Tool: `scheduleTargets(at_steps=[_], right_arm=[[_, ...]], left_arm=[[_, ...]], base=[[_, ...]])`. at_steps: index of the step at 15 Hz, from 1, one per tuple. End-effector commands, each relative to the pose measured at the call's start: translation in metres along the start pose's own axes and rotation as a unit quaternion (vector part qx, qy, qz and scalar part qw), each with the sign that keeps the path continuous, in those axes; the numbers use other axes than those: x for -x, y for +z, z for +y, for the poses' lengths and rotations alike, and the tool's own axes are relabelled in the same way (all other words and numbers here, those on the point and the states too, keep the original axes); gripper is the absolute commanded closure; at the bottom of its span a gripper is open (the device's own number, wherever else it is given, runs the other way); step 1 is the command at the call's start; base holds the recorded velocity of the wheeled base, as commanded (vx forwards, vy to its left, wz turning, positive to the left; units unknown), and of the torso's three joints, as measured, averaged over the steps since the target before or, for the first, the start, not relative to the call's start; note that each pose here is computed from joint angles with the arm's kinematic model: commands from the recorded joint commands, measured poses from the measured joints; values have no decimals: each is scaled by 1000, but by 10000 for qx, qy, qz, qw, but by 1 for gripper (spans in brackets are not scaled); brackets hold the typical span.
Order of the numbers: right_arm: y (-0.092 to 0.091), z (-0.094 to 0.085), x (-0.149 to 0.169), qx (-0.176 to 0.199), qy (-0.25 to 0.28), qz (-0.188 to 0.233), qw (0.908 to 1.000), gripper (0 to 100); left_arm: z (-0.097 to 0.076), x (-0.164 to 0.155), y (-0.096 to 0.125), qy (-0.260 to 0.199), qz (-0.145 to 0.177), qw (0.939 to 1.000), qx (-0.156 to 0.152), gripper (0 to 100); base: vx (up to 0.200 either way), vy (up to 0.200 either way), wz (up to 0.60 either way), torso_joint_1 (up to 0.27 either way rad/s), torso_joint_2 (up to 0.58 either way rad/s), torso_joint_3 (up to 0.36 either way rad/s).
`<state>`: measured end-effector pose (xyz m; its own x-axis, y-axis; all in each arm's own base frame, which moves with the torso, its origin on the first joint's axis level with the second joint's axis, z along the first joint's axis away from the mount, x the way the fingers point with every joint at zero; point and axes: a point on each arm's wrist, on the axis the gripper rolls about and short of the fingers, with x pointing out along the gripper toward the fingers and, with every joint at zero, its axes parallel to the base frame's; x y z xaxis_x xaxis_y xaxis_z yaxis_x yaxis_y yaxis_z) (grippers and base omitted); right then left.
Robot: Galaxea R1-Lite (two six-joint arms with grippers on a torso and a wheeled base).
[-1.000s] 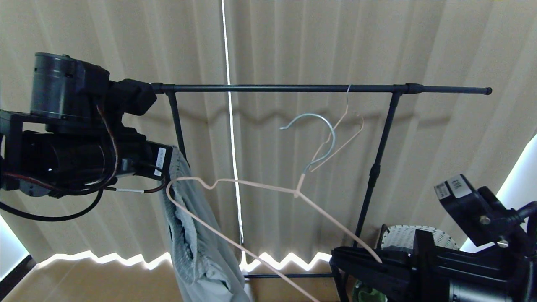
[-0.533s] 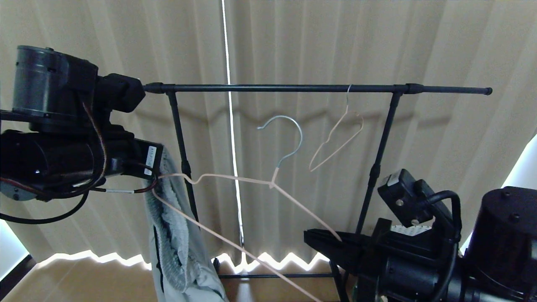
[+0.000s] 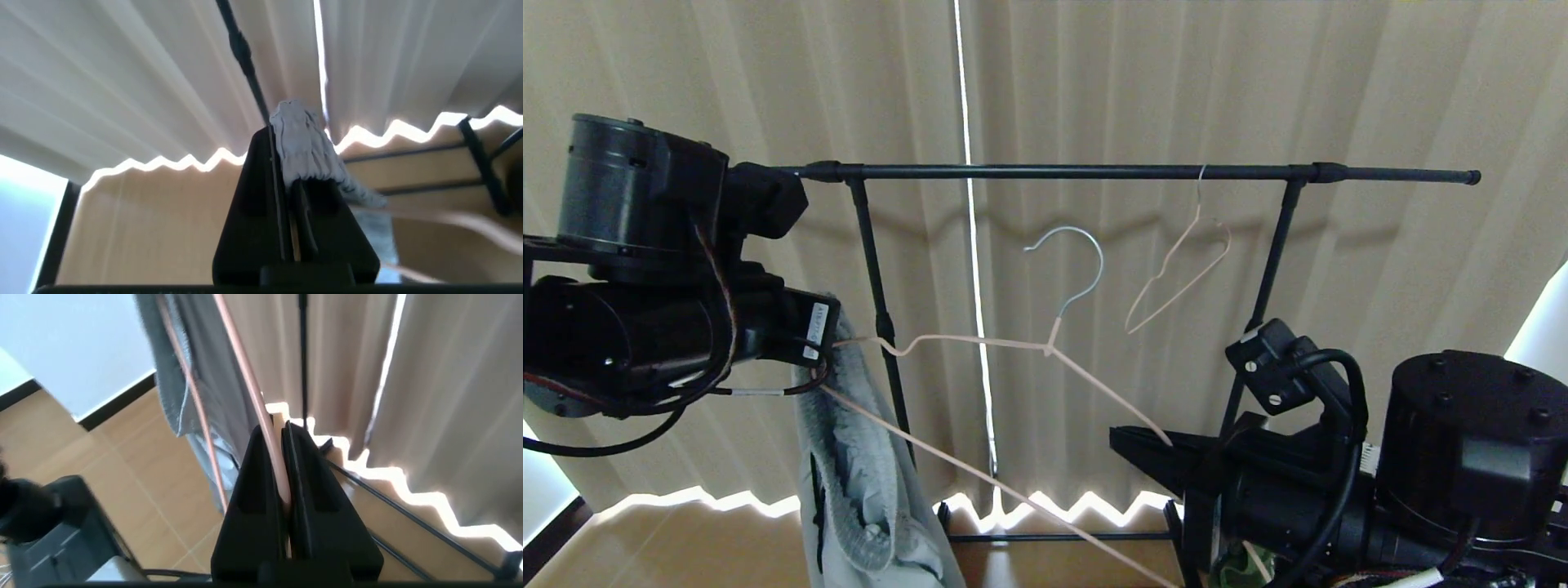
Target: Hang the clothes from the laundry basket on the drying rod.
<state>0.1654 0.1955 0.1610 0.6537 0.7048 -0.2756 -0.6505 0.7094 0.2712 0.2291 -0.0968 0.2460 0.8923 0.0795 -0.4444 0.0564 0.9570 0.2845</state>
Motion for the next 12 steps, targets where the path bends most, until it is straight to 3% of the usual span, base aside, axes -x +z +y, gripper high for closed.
scheduleTargets(at_steps=[1, 7, 12], right_arm=[[0, -3, -1, -13, -68, 2, 10000, 100], [13, -9, -13, -35, -184, -175, 9997, 100], [-3, 19, -12, 99, 331, 136, 9993, 100]], left_arm=[[2, 4, -2, 32, -12, 10000, -1, 100], [-2, 8, -9, -17, 15, 9997, -223, 100], [-7, -2, -4, -19, 69, 10000, 32, 100]], base=[[0, 0, 0, 0, 0, 0], [0, 0, 0, 0, 0, 0], [0, 0, 0, 0, 0, 0]])
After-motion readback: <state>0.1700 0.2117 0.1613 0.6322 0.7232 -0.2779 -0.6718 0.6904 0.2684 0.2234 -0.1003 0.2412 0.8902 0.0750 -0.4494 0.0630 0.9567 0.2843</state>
